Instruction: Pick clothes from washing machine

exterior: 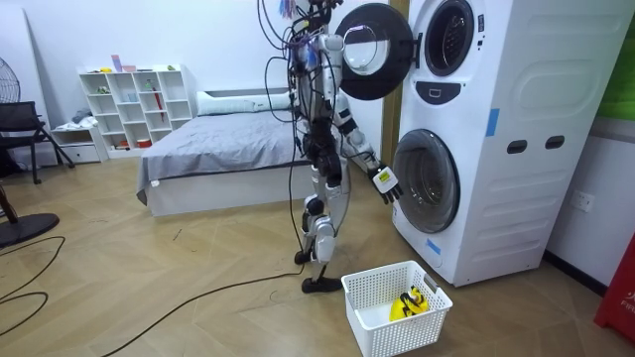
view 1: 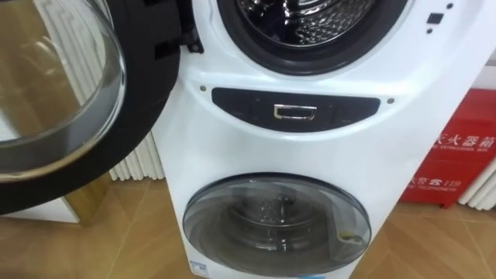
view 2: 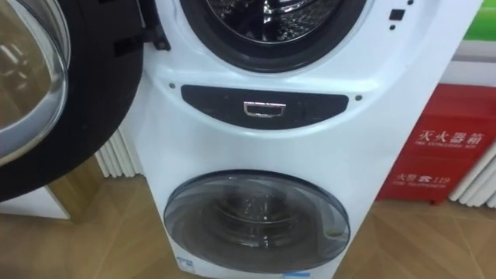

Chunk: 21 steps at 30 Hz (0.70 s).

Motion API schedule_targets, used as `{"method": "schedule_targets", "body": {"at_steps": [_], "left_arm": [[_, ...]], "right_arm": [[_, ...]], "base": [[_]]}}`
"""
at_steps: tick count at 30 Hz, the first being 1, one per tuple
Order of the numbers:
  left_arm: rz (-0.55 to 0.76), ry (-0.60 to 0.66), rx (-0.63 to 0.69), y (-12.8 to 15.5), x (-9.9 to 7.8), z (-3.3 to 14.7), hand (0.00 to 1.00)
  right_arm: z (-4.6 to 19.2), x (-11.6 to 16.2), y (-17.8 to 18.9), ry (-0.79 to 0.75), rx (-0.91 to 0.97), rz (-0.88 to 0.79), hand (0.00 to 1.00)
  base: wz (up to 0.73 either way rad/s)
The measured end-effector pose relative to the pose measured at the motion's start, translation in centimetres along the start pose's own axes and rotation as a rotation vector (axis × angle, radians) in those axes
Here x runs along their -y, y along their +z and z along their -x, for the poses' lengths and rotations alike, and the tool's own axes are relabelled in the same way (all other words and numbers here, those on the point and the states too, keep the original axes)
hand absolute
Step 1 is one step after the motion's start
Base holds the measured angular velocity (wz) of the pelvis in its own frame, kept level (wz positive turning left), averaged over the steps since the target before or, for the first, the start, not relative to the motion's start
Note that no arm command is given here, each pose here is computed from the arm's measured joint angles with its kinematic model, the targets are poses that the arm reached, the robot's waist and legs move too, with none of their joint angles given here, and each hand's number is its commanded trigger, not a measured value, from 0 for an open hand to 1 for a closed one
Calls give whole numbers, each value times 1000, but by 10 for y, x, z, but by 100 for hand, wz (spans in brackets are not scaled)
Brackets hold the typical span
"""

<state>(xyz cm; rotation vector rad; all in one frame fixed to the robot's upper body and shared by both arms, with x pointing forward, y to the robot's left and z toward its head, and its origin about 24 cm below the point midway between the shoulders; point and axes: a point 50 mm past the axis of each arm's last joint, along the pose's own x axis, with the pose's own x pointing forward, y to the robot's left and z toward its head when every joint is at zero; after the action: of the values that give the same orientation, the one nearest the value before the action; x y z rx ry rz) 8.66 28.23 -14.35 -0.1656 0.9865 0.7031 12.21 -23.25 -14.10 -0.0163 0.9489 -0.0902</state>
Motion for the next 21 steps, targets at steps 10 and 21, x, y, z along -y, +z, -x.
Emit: {"method": "schedule_targets", "body": {"at_steps": [10, 21], "left_arm": [[282, -91, 580, 165, 16, 23, 0], [335, -62, 726, 206, 18, 52, 0]], "right_arm": [[11, 16, -9, -50, 15, 25, 0], [23, 31, -12, -118, 67, 2, 0]], "base": [[-3], [-4]]}}
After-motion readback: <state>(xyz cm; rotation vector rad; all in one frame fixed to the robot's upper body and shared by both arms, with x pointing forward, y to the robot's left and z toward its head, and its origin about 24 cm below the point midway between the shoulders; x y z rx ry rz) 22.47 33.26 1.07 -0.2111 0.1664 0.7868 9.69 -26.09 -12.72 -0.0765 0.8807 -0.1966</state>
